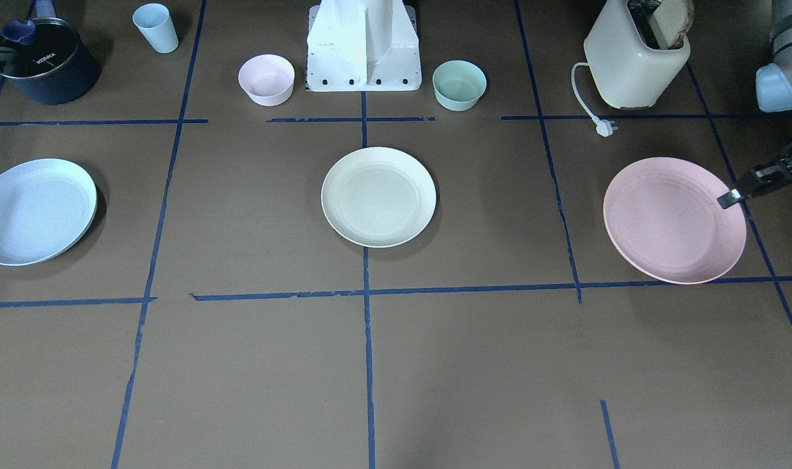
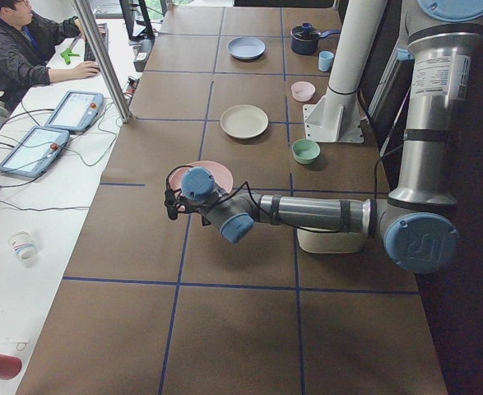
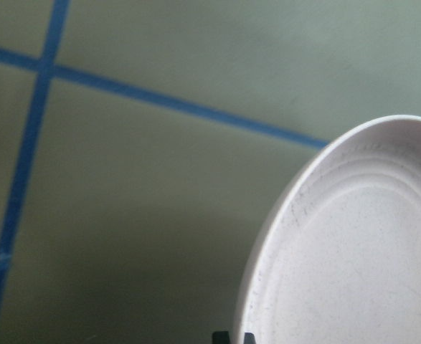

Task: Stack three plates with pink and blue
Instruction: 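Grasp the pink plate rim with the left gripper and lift it, then carry the pink plate onto the cream plate and release it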

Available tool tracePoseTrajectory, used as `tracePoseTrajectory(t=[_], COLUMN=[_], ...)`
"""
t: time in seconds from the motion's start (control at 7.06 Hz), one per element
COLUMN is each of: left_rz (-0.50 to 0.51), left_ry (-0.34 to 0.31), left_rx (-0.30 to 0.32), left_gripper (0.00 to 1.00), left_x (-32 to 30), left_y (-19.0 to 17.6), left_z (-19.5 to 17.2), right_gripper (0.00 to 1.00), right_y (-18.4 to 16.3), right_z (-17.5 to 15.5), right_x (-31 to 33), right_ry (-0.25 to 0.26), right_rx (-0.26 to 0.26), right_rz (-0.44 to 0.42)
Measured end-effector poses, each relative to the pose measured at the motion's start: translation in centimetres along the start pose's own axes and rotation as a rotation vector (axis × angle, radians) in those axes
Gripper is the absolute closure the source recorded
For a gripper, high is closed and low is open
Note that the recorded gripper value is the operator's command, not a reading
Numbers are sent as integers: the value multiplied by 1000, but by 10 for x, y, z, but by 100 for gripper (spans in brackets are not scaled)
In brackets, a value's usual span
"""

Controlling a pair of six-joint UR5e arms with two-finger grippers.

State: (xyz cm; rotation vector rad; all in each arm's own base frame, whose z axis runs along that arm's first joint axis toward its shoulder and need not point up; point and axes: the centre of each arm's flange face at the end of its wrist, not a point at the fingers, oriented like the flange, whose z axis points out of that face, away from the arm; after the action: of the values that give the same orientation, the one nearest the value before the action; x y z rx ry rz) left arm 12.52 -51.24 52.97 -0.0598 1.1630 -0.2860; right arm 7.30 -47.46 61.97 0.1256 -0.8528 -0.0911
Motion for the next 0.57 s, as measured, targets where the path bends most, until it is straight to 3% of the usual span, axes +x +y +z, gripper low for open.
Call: tracePoseTrajectory(t=[0.57], left_rz=[-119], left_ry=[8], left_rx=[-15], left_gripper=[100], left_x=[182], left_y=[90], left_z=[128], right_gripper=[0], right_y=[1], right_z=[-1], right_x=[-1], right_ry=[-3], right_rx=[2], right_rz=[1])
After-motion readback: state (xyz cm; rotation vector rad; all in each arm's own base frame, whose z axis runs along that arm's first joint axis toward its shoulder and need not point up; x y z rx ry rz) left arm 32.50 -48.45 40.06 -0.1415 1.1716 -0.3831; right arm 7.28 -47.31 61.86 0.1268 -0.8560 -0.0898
